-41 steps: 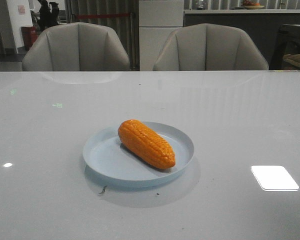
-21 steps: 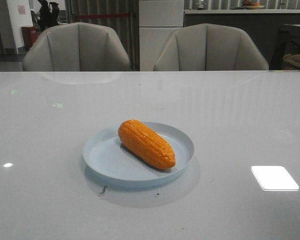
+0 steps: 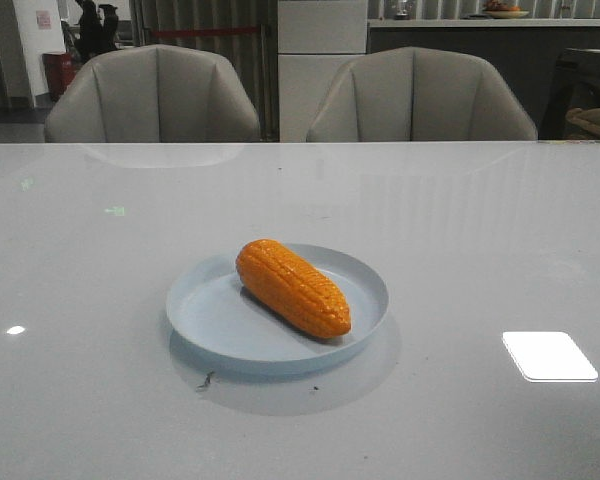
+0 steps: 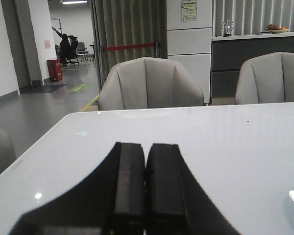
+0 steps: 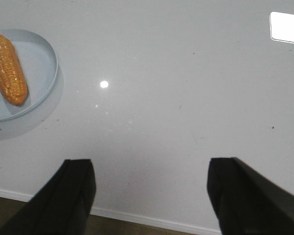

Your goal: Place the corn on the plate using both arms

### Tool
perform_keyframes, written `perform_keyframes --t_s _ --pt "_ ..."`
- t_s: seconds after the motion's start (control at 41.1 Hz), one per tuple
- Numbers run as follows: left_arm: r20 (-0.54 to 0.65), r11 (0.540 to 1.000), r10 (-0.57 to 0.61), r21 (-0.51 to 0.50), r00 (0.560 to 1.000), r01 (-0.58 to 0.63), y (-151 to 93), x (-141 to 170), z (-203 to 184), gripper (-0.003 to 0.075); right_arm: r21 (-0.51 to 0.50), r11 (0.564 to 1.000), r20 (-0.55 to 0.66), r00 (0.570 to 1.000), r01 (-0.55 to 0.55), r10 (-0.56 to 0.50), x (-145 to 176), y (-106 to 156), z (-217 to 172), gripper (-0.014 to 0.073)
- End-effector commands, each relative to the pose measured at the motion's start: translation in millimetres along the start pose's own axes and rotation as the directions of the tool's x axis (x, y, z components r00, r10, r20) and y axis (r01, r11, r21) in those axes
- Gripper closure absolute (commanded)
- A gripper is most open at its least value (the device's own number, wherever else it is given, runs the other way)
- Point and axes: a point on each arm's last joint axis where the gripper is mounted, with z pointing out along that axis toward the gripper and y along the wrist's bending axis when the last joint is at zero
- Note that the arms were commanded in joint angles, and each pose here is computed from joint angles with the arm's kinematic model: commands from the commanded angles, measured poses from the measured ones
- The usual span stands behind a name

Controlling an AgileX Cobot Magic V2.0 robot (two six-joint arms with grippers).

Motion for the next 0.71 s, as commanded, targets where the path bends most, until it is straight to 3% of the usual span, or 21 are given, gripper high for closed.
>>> perform_keyframes --t_s 0.0,0.389,0.487,0.681 --pt "0.061 1.000 -0.012 -0.013 0.998 0.013 0.4 4.0 -0.9 0.0624 0.010 1.000 0.094 0.996 -0.003 0.002 -12.1 -0.8 -6.1 0.0014" --pt "0.061 1.000 -0.012 -0.013 0.998 0.013 0.4 4.0 -0.9 0.0624 0.054 0.998 0.130 0.991 0.027 -0.034 -12.2 -3.8 -11.9 0.0032" --pt "0.061 1.000 -0.012 -0.013 0.998 0.013 0.4 4.0 -0.9 0.0624 0.056 0.998 0.158 0.987 0.028 -0.036 -11.1 -3.4 -17.7 0.0113" --pt "0.061 1.000 -0.012 -0.013 0.998 0.013 0.4 4.0 -0.9 0.0624 0.063 0.998 0.240 0.970 0.028 -0.043 -0.9 -1.7 -33.0 0.0381"
